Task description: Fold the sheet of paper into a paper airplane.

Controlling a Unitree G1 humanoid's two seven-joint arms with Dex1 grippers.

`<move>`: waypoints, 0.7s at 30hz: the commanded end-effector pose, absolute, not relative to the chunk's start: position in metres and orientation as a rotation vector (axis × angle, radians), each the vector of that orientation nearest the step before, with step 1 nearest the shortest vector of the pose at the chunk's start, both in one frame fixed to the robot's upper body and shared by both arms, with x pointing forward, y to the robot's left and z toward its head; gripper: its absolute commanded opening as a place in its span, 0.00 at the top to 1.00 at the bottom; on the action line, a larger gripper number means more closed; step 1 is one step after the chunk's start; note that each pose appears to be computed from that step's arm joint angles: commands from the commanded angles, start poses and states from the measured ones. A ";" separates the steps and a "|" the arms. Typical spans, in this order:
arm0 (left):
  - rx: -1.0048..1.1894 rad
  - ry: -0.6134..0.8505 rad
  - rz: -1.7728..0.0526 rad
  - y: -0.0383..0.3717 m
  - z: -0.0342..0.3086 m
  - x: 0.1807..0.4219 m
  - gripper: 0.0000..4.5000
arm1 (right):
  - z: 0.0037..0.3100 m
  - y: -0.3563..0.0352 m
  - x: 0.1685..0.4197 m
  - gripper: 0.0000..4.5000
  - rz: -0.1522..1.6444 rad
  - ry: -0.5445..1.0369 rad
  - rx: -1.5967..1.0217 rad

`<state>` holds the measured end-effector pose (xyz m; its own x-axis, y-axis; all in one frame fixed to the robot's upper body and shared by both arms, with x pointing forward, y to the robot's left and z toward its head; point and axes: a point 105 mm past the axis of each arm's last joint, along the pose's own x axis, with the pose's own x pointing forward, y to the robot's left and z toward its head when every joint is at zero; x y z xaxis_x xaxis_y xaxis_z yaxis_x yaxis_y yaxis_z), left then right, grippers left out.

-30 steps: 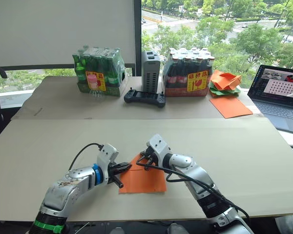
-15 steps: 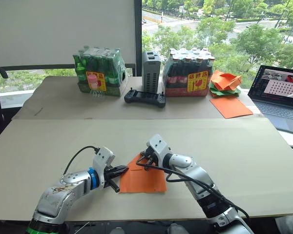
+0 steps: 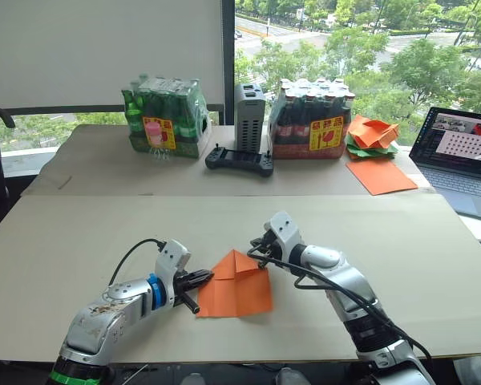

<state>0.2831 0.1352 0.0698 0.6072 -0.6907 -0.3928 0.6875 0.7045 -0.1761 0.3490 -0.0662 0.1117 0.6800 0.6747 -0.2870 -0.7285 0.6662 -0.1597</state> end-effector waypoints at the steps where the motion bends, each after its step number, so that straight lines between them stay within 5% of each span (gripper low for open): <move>1: -0.001 0.578 -0.746 0.145 0.041 0.278 1.00 | 0.134 -0.068 0.341 1.00 0.851 0.137 -0.262; 14: 0.002 0.574 -0.762 0.141 0.041 0.281 1.00 | 0.108 -0.112 0.317 1.00 0.979 0.271 -0.438; 21: -0.002 0.570 -0.764 0.140 0.042 0.282 1.00 | 0.097 -0.105 0.301 1.00 1.077 0.311 -0.443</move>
